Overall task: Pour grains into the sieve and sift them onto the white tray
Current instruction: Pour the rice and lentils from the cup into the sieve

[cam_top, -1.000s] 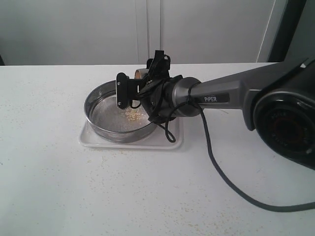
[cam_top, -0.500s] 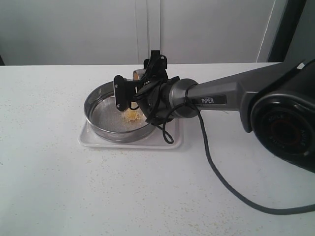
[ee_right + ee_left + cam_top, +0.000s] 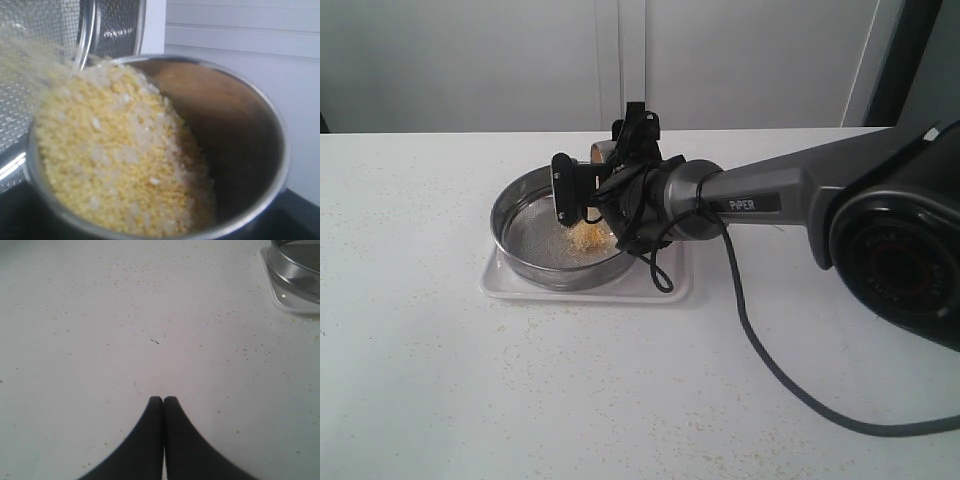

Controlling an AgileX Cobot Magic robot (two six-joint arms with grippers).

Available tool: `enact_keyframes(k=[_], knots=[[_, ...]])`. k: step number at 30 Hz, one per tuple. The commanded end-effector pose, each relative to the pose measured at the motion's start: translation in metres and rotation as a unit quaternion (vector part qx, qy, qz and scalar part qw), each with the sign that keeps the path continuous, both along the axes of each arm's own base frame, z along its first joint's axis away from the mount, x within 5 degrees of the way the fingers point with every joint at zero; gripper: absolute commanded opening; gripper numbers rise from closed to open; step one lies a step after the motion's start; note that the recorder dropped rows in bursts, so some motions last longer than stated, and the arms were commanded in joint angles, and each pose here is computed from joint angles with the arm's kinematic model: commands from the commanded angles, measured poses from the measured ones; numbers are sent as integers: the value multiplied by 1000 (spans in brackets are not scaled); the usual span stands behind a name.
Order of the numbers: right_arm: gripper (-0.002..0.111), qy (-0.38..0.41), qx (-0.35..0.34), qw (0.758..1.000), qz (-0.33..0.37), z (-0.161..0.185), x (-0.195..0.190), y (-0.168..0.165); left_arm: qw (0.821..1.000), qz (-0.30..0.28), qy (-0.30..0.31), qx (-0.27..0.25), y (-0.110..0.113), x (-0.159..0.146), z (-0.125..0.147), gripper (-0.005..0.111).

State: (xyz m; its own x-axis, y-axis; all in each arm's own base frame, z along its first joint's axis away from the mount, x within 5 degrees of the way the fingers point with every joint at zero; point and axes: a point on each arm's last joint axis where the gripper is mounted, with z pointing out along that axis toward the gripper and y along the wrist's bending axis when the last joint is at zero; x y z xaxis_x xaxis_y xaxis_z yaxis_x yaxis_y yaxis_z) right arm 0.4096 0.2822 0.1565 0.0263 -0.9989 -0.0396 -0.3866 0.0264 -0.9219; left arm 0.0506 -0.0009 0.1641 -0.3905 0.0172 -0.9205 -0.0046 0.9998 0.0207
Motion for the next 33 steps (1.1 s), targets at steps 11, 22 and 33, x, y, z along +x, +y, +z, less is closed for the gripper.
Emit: enact_keyframes(k=[11,22,33], knots=[[0,-27,-35,999,1,13,-6,5,1000,-2,-2,-1,0,0,-1,0],[0,-47,-32,998,-10,27,-9,8,1000,-2,-2,-1,0,0,-1,0],[0,-51,-87,995,14,29,-13,12,1000,-2,-2,-1,0,0,-1,0]])
